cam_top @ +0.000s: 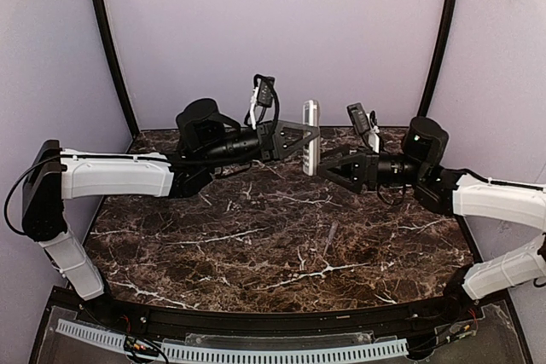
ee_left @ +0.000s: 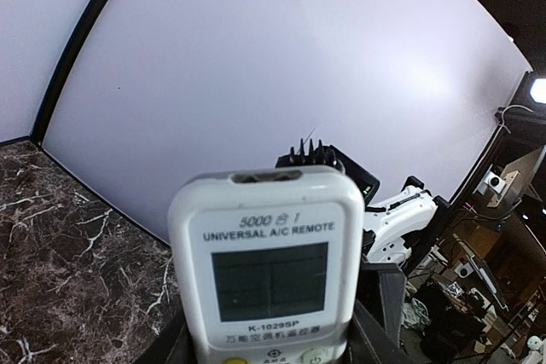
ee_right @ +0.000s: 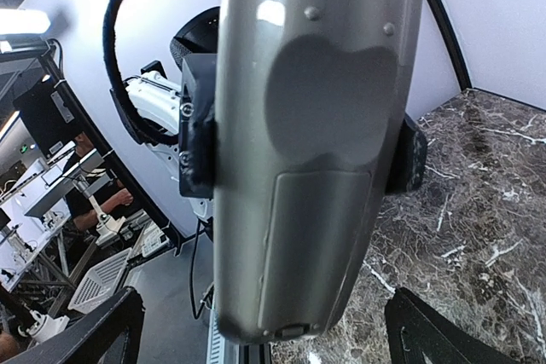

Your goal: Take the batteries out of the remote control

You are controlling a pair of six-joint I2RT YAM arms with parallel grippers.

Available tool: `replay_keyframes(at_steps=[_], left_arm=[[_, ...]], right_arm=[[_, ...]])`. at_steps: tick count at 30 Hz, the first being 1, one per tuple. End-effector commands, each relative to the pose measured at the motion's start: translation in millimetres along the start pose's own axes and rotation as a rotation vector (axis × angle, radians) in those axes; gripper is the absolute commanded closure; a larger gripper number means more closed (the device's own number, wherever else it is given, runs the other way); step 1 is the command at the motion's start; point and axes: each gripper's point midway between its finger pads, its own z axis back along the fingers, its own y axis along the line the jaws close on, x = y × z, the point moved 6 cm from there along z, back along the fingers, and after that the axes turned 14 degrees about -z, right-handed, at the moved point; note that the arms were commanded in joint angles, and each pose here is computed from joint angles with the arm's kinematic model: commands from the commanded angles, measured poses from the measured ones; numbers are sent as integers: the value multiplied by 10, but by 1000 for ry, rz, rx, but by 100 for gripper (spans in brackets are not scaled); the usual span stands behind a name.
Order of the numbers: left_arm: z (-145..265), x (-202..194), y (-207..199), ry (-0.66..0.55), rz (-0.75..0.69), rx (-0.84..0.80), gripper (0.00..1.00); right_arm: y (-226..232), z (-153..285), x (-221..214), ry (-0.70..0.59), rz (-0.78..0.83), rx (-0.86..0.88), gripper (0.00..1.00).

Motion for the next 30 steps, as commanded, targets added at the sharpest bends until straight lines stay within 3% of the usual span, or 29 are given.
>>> replay_keyframes(at_steps=[1,6,26,28,30], left_arm=[[66,185,-205,-66,-43,-122,100],[77,215,-253,-84,-54,-156,100],[211,163,-256,-140,-66,-136,100],[238,150,-237,-134,-60,-115,92],[284,137,-193,-115,-56,-84,73]], right_arm=[[123,-204,148,-37,77,47,2],[173,-370,173,-18,95,83,14],[261,-468,158,-33,133,97,89],[198,-469,141,-17,134,37,97],[145,-454,132,1,148,-30,100]])
